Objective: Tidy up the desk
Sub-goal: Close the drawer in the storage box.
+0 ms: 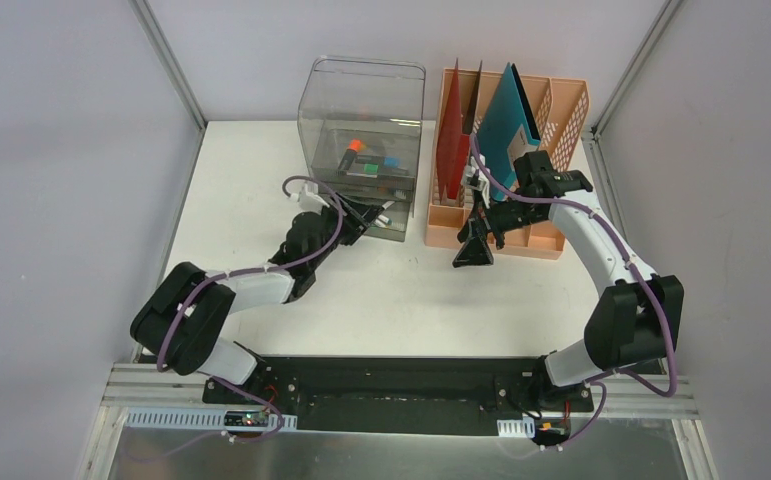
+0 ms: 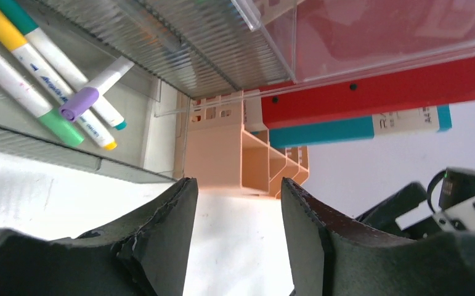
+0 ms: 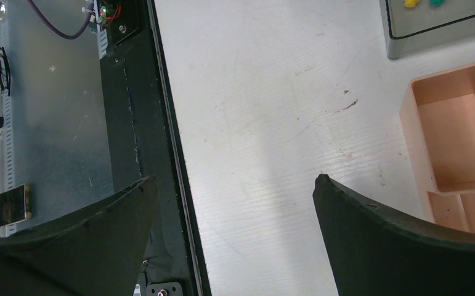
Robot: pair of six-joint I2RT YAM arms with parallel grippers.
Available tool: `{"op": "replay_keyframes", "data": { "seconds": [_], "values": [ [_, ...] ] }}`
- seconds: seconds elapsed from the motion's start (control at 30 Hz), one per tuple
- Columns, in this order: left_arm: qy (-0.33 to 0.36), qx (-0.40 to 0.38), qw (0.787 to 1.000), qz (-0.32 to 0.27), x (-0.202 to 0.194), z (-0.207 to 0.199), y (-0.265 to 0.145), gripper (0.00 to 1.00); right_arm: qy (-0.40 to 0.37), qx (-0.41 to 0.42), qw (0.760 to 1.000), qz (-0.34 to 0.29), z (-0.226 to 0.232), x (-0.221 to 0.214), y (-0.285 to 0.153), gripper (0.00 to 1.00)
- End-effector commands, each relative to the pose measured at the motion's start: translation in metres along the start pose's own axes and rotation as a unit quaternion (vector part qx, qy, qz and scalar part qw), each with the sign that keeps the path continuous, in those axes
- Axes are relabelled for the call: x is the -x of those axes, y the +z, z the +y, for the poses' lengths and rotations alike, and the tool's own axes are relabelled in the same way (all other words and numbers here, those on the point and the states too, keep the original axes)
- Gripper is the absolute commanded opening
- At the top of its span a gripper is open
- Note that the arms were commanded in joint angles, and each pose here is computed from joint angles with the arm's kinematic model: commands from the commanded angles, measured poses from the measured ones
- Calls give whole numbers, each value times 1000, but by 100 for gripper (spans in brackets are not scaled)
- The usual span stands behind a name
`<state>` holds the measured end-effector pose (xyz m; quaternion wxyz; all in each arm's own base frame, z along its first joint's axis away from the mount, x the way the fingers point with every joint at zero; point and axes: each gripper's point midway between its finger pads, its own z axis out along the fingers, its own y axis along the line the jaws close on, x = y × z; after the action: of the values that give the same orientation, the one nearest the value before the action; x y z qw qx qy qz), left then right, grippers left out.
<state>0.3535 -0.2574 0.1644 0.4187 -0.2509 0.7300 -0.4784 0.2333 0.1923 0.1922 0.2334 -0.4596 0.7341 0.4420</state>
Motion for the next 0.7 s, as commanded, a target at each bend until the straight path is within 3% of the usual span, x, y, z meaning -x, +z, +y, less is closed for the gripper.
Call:
{"op": "replay_keyframes", "data": {
  "seconds": [0.0, 0.2, 0.37, 0.47, 0.57, 0.67],
  "values": [
    [27, -134, 989, -53, 22, -41, -21, 53, -35, -8, 999, -13, 5, 10, -5, 100],
    [-7, -88, 996, -27, 12, -5, -20, 54, -37, -10, 999, -12, 4, 10, -5, 100],
    [-49, 8, 999, -6, 6, 34, -14, 51, -37, -11, 999, -11, 4, 10, -5, 100],
    [-67, 99, 993, 6, 3, 58, -13, 39, -37, -11, 999, -11, 3, 9, -4, 100],
    [-55, 188, 980, 14, 5, 76, -19, 17, -38, -12, 999, -10, 3, 9, -5, 100],
    [-41, 212, 976, 13, 7, 83, -20, 15, -37, -11, 999, -10, 3, 9, -4, 100]
  ]
}}
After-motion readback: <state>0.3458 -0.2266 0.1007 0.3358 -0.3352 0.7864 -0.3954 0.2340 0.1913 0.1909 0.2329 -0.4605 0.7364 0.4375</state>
